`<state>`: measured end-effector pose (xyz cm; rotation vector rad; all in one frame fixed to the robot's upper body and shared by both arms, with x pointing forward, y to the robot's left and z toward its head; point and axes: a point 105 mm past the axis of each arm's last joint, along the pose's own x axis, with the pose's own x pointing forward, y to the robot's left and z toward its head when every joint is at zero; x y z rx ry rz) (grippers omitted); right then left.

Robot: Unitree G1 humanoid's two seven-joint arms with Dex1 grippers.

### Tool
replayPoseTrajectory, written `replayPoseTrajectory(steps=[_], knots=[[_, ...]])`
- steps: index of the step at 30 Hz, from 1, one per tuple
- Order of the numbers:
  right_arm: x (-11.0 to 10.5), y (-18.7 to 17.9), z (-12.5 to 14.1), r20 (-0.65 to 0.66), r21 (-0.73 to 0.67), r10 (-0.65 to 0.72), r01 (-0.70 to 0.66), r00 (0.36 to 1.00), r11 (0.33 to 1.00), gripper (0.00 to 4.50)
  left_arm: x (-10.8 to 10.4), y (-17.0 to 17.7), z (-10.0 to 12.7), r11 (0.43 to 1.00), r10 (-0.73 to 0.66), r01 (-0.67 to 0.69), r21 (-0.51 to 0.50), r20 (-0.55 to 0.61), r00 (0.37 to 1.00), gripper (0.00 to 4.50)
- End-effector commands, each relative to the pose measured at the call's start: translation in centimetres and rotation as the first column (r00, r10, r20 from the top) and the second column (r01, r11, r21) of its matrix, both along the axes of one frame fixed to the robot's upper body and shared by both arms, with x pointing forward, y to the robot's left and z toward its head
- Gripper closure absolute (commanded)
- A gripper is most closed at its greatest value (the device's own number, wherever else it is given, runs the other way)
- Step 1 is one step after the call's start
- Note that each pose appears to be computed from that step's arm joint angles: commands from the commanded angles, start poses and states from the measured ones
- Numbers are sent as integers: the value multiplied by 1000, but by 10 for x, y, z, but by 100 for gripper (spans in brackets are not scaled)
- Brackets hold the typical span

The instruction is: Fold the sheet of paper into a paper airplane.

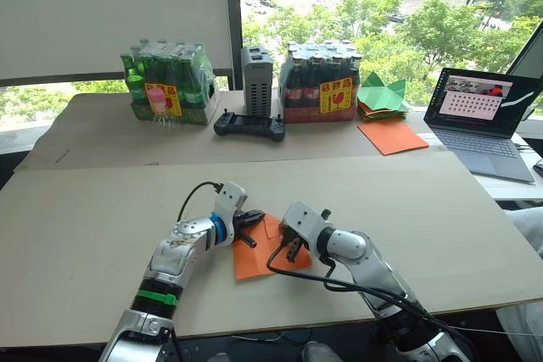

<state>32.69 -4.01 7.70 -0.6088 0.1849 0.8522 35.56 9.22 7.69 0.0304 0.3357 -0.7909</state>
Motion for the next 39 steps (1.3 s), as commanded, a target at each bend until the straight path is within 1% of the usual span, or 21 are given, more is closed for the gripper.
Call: replayPoseTrajectory(steps=[1, 3, 6, 10, 13, 16, 19, 21, 24, 28, 32, 39], knots=[[-11, 7, -32, -120, -46, 44, -49, 992, 998, 447, -1, 4, 2, 1000, 19, -19, 2, 2, 1000, 450], [-11, 7, -37, -137, -66, 47, -56, 990, 996, 447, -1, 5, 5, 999, 31, -31, -9, 6, 999, 450], [-12, 5, -42, -146, -85, 50, -63, 988, 994, 447, -2, 6, 15, 997, 45, -44, -57, 19, 999, 450], [-11, 7, -43, -142, -101, 63, -78, 988, 992, 447, -4, 14, 38, 981, 69, -63, -185, 23, 997, 450], [-11, 9, -41, -143, -91, 66, -79, 988, 993, 447, -11, 20, 49, 970, 59, -53, -235, 19, 998, 450], [-11, 10, -41, -140, -92, 70, -84, 988, 992, 447, -19, 31, 66, 944, 55, -50, -326, 6, 998, 450], [-11, 10, -41, -139, -94, 73, -86, 988, 992, 447, -29, 45, 74, 925, 48, -52, -377, -20, 999, 450], [-11, 11, -41, -137, -94, 75, -88, 988, 992, 447, -35, 55, 72, 920, 48, -64, -387, -49, 998, 450], [-11, 12, -40, -135, -93, 77, -90, 988, 992, 450, -46, 73, 64, 917, 53, -86, -391, -93, 994, 370], [-11, 12, -39, -133, -93, 81, -93, 988, 991, 450, -53, 82, 51, 932, 72, -111, -346, -122, 990, 238], [-11, 13, -39, -132, -94, 81, -94, 988, 991, 450, -54, 80, 36, 935, 83, -132, -328, -160, 984, 238], [-10, 12, -39, -130, -96, 76, -88, 989, 991, 450, -46, 64, 30, 934, 72, -124, -334, -164, 984, 238]])
